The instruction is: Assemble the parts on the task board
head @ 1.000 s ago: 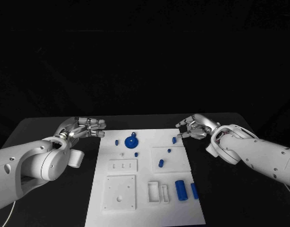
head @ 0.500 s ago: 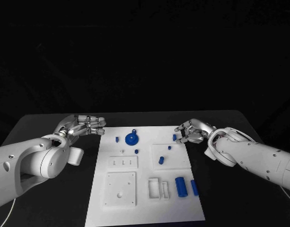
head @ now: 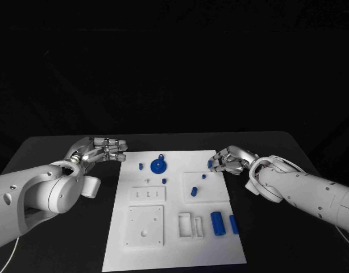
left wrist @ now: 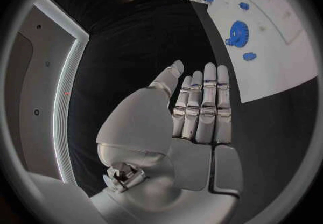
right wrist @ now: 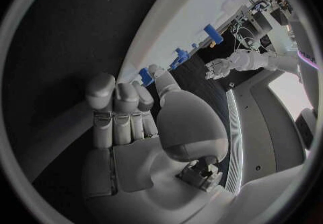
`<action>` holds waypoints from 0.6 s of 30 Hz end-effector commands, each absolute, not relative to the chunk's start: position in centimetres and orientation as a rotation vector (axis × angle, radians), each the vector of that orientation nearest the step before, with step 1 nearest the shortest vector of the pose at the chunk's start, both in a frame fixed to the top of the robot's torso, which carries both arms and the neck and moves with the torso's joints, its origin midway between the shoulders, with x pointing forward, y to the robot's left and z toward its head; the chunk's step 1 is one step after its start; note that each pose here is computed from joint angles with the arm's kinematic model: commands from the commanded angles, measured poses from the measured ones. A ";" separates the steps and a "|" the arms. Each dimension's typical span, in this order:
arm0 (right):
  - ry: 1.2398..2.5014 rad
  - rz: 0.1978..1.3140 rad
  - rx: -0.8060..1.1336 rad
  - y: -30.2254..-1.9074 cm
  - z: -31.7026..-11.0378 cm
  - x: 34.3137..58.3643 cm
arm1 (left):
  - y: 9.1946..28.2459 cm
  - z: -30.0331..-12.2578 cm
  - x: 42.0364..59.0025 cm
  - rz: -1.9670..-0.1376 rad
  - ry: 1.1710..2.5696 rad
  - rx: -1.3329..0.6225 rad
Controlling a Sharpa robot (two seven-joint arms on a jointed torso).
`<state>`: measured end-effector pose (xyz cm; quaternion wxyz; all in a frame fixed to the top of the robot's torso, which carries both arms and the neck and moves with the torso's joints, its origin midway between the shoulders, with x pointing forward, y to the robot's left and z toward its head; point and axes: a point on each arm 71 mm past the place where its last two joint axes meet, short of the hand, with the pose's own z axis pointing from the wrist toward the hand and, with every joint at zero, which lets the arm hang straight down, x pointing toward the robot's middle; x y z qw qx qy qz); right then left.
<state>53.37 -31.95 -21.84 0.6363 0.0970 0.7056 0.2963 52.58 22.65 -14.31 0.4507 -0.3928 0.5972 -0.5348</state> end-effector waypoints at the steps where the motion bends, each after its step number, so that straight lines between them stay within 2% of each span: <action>1: 1.629 0.682 0.213 -31.6 -22.2 53.3 | 22.4 -14.2 52.5 -1.344 1.485 -0.958; 18: 1.623 0.692 0.211 -30.9 -22.2 53.4 | 22.4 -14.3 52.5 -1.346 1.495 -0.959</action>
